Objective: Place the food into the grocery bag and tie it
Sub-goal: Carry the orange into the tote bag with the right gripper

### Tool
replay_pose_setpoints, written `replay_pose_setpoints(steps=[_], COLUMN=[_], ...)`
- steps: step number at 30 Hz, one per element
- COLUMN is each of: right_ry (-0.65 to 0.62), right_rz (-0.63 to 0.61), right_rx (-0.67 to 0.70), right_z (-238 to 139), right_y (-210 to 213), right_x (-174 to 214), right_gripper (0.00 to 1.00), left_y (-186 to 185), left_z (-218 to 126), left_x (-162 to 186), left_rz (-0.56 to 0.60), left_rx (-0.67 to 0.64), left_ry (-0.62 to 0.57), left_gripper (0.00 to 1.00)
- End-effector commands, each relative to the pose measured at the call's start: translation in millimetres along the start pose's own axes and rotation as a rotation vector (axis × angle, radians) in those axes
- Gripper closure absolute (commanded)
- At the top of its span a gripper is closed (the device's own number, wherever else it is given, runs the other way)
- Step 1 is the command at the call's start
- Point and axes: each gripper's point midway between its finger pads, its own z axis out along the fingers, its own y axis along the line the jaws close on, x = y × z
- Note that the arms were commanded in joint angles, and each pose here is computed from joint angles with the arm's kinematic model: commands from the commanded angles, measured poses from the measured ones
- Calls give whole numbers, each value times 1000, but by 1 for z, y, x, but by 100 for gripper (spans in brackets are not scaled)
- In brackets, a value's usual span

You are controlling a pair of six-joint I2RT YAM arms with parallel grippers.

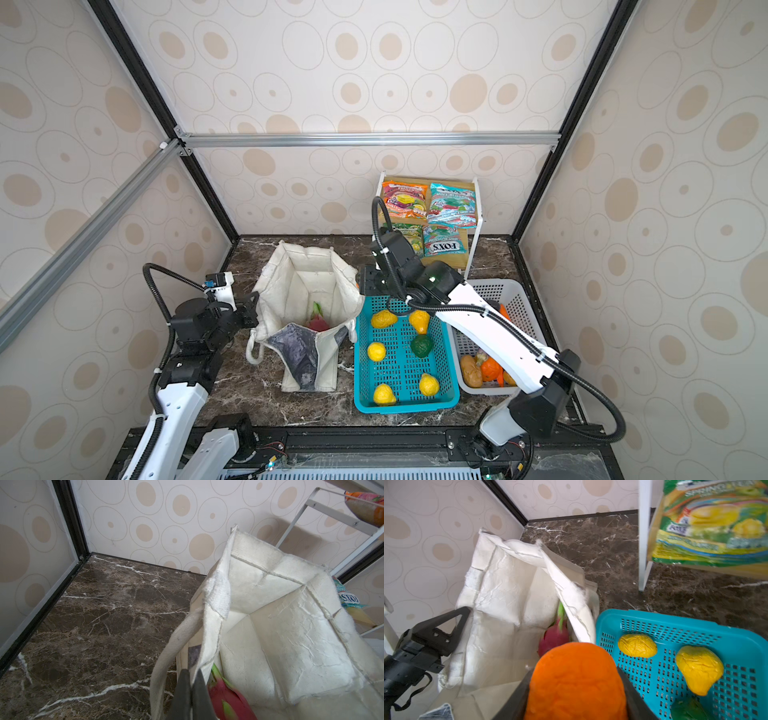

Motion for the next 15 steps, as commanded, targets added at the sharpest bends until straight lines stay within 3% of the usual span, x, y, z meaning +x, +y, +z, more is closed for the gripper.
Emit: replay_pose_setpoints(steps=[1, 9, 15], right_ry=[89, 281, 417], right_rz=[-98, -193, -181], right_rx=[-35, 5, 30], right_z=[27, 123, 176], right_y=[28, 67, 63], right_x=[8, 53, 106], right_gripper=[47, 48, 47], left_y=[-5, -2, -2], left_z=[-5, -5, -4], left_x=[-15, -14, -14], left_rz=[29, 29, 30], left_rx=[20, 5, 6], left_ry=[-48, -46, -43], left_gripper=[100, 100, 100])
